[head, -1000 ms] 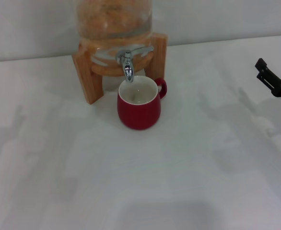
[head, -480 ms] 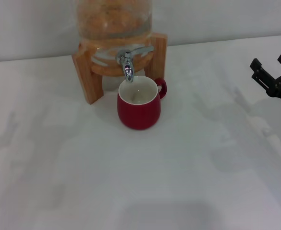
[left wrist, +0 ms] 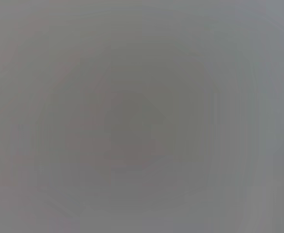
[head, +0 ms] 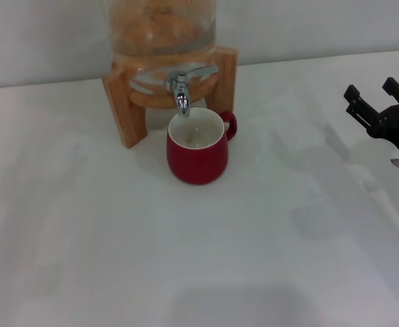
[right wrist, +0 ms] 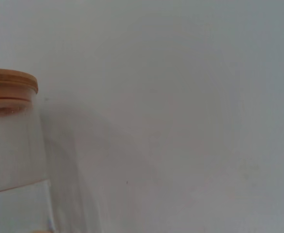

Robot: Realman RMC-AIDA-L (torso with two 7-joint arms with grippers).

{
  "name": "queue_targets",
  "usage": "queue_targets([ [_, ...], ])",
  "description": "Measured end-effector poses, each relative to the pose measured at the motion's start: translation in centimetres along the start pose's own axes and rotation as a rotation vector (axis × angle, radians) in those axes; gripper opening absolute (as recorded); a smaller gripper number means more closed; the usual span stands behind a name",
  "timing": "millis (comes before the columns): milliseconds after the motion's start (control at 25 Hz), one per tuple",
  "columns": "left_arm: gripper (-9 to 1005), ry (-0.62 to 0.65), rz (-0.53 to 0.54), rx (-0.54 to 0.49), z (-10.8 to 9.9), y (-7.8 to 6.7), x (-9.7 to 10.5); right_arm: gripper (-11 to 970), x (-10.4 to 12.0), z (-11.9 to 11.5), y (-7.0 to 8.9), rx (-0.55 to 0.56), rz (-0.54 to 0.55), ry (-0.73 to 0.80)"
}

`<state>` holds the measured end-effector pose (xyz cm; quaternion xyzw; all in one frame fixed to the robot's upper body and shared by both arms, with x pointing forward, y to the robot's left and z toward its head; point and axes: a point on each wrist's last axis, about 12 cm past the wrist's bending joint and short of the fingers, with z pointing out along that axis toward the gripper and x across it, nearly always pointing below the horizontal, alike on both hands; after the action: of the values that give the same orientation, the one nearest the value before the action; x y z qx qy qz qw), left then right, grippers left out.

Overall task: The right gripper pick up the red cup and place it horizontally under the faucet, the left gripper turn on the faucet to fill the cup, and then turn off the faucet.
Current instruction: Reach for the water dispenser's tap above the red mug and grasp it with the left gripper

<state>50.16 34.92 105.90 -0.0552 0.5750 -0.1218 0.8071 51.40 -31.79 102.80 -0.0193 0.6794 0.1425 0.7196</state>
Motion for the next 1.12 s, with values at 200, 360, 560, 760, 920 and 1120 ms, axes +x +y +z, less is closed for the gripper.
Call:
queue_targets([
  [200,861,-0.007,0.038,-0.052,1.0,2.2,-1.1,843,0.0,0.7,0.3,-0.004,0.009,0.006],
  [360,862,0.062,0.062,-0.032,3.0,3.2,-1.5,843,0.0,1.2,0.5,-0.004,0.016,0.018],
  [560,861,0.209,0.093,-0.013,5.7,2.8,-1.4,844,0.0,1.5,0.6,-0.003,0.020,0.026],
  [760,861,0.356,0.179,-0.010,7.4,1.5,-2.4,844,0.0,1.5,0.5,0.003,0.022,0.024],
  [920,861,0.448,0.260,-0.037,7.7,0.2,-3.8,844,0.0,1.6,0.4,0.009,0.021,0.027],
  [1120,862,0.476,0.313,-0.100,7.0,-0.8,-5.6,844,-0.2,1.8,0.3,0.008,0.016,0.028],
])
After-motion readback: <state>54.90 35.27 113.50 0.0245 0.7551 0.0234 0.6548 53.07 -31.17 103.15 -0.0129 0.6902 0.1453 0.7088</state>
